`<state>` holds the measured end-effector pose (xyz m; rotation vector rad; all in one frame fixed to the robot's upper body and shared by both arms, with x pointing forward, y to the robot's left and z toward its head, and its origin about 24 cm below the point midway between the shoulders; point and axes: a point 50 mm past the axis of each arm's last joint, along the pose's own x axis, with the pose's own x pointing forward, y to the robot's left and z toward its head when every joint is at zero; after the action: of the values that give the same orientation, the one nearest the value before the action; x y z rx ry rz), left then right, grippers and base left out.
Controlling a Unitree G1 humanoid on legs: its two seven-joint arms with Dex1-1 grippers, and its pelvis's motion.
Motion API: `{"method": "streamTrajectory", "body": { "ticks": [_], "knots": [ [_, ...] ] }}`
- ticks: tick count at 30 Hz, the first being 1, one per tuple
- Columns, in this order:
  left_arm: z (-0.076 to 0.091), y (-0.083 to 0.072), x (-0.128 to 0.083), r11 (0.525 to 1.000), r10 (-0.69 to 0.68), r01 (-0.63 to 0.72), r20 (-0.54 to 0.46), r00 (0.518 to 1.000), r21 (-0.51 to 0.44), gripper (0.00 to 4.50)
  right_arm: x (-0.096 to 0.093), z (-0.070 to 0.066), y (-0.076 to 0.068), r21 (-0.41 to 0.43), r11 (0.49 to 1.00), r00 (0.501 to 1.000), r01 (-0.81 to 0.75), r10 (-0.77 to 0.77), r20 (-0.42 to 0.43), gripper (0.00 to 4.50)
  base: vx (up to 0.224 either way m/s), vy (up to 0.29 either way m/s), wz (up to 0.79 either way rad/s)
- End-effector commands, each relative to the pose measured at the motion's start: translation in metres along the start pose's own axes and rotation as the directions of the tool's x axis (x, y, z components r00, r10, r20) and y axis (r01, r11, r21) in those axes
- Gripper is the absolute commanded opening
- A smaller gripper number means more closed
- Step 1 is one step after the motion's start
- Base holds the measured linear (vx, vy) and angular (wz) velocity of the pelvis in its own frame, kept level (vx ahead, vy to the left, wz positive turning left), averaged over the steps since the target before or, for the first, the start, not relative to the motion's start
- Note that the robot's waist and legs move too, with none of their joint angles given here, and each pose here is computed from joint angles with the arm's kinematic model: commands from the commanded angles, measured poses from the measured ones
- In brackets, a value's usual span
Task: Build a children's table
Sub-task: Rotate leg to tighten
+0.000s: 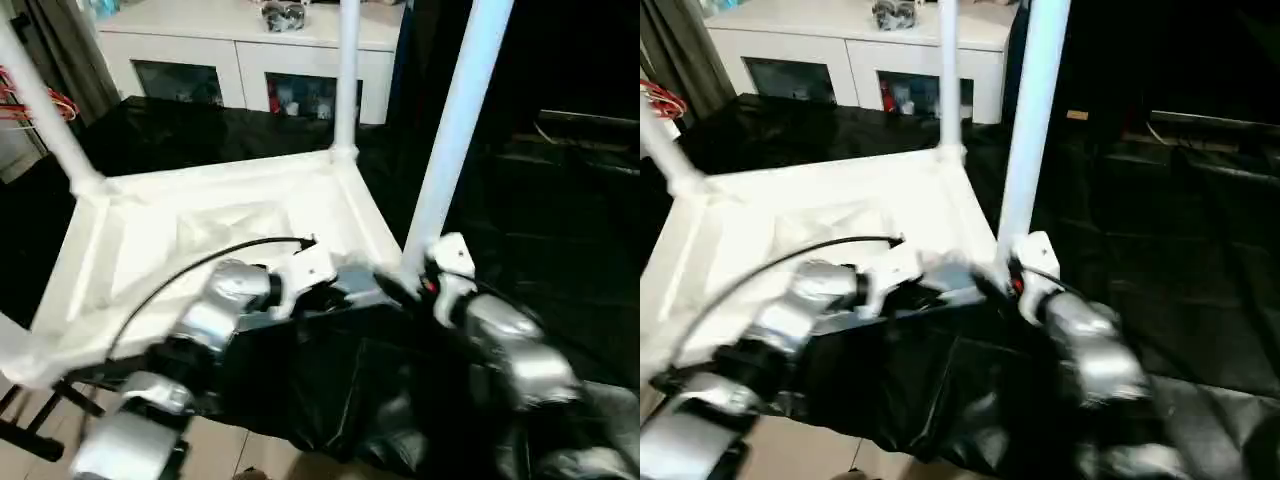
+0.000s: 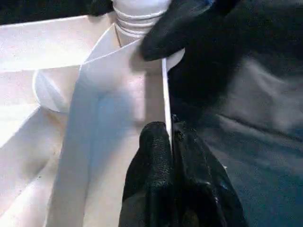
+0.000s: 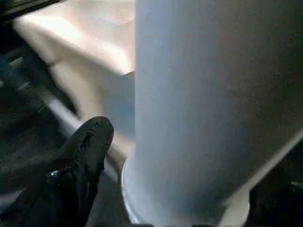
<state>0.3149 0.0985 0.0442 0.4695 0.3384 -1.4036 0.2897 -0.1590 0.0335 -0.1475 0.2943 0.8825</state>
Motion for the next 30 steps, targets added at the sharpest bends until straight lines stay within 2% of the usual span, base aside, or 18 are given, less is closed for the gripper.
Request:
{"method": "streamTrajectory", "body": {
  "ticks": [1,3,5,9,10,21,24,27,30],
  "knots": [
    [0.016,-0.006,0.008,0.992,-0.091,0.087,0.043,0.995,0.092,0.00,0.006,0.001,0.024,-0.015,0.973,0.973,-0.230,0.230,-0.017,3.90,0.000,0.000,0.00],
    [0.015,-0.006,0.005,0.991,-0.102,0.098,0.039,0.994,0.095,0.00,0.001,0.001,0.024,-0.021,0.963,0.963,-0.267,0.266,-0.028,3.90,0.000,0.000,0.00],
    [0.011,-0.006,-0.004,0.985,-0.144,0.141,0.019,0.989,0.103,0.00,-0.013,0.001,0.024,-0.044,0.932,0.932,-0.360,0.357,-0.062,3.90,0.000,0.000,0.00],
    [0.008,-0.007,-0.011,0.976,-0.183,0.183,-0.004,0.983,0.119,0.00,-0.023,0.001,0.020,-0.052,0.908,0.908,-0.415,0.410,-0.092,3.90,0.000,0.000,0.00],
    [0.007,-0.007,-0.013,0.974,-0.191,0.190,-0.006,0.982,0.121,0.00,-0.025,0.001,0.020,-0.052,0.904,0.902,-0.425,0.419,-0.100,3.65,0.000,0.000,0.00],
    [0.006,-0.010,-0.016,0.968,-0.225,0.222,0.009,0.974,0.113,0.00,-0.024,0.002,0.027,-0.040,0.891,0.890,-0.451,0.447,-0.086,2.79,0.000,0.000,0.00],
    [0.007,-0.009,-0.013,0.974,-0.202,0.199,0.019,0.979,0.105,0.00,-0.020,0.002,0.029,-0.021,0.910,0.909,-0.415,0.413,-0.051,2.72,0.000,0.000,0.00],
    [0.011,-0.002,-0.005,0.992,-0.108,0.104,0.042,0.993,0.076,0.00,-0.009,-0.002,0.028,0.009,0.956,0.956,-0.293,0.293,-0.017,2.70,0.000,0.000,0.00],
    [0.020,0.001,0.012,0.998,-0.026,0.022,0.082,0.996,0.050,0.00,0.009,-0.011,0.021,0.043,0.997,0.998,-0.061,0.062,-0.026,2.69,0.000,0.000,0.00]
  ]
}}
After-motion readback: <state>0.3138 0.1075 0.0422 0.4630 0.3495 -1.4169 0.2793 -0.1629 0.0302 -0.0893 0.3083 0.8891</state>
